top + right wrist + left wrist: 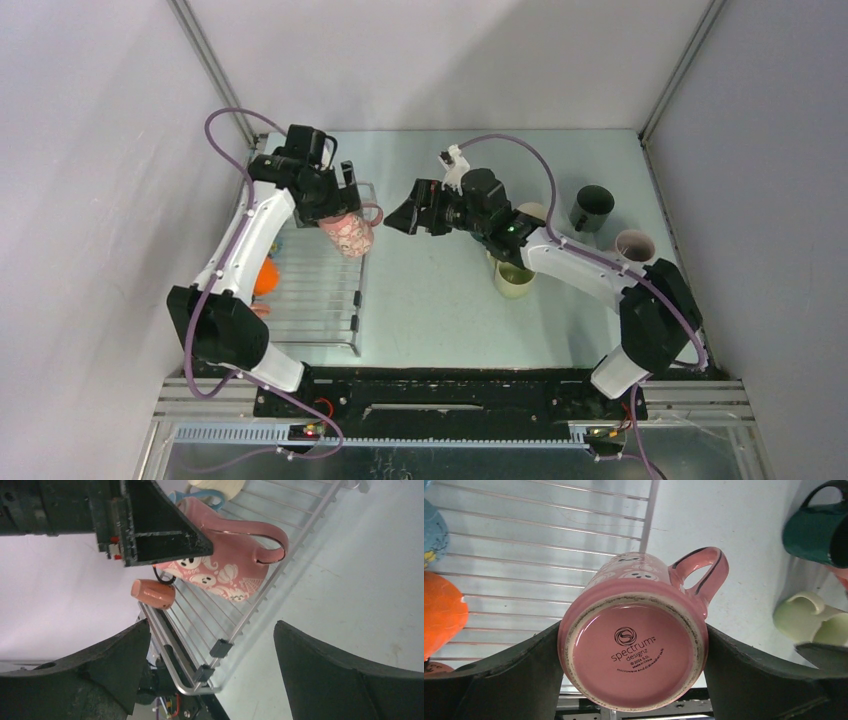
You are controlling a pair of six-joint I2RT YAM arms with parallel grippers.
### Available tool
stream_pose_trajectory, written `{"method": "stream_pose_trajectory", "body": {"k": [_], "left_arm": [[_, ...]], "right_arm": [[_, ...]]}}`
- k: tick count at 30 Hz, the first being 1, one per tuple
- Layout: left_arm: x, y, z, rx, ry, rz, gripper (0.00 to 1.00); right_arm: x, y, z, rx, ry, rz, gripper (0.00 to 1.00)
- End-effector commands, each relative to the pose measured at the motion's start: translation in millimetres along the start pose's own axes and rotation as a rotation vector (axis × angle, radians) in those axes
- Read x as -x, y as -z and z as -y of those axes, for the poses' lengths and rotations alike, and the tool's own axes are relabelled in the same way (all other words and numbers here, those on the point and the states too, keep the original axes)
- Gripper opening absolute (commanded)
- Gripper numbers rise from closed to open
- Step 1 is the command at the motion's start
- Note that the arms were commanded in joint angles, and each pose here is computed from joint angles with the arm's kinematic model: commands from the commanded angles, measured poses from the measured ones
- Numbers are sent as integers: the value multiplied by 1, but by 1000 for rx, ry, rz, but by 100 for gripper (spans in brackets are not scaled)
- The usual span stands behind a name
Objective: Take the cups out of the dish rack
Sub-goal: Unload the cup from the dish rack, then place the cup at the center of the board.
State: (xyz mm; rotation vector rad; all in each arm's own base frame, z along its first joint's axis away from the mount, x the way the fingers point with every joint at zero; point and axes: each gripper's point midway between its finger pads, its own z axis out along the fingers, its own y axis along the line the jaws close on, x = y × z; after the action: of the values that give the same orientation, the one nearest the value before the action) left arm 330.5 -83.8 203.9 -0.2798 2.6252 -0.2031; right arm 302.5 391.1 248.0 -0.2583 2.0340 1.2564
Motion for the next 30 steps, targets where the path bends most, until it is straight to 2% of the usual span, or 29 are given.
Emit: {"method": "stream_pose_trajectory", "body": {"k": [1,15,30], "left_arm": [[36,53,39,-193,35,163,0],[44,79,68,-332,80,179,0],[47,105,93,-487,123,182,0]], "right_arm": [[11,-15,-13,108,-25,85,100],[-9,-40,1,203,-100,119,100],[12,-21,-10,432,-246,260,100]]}}
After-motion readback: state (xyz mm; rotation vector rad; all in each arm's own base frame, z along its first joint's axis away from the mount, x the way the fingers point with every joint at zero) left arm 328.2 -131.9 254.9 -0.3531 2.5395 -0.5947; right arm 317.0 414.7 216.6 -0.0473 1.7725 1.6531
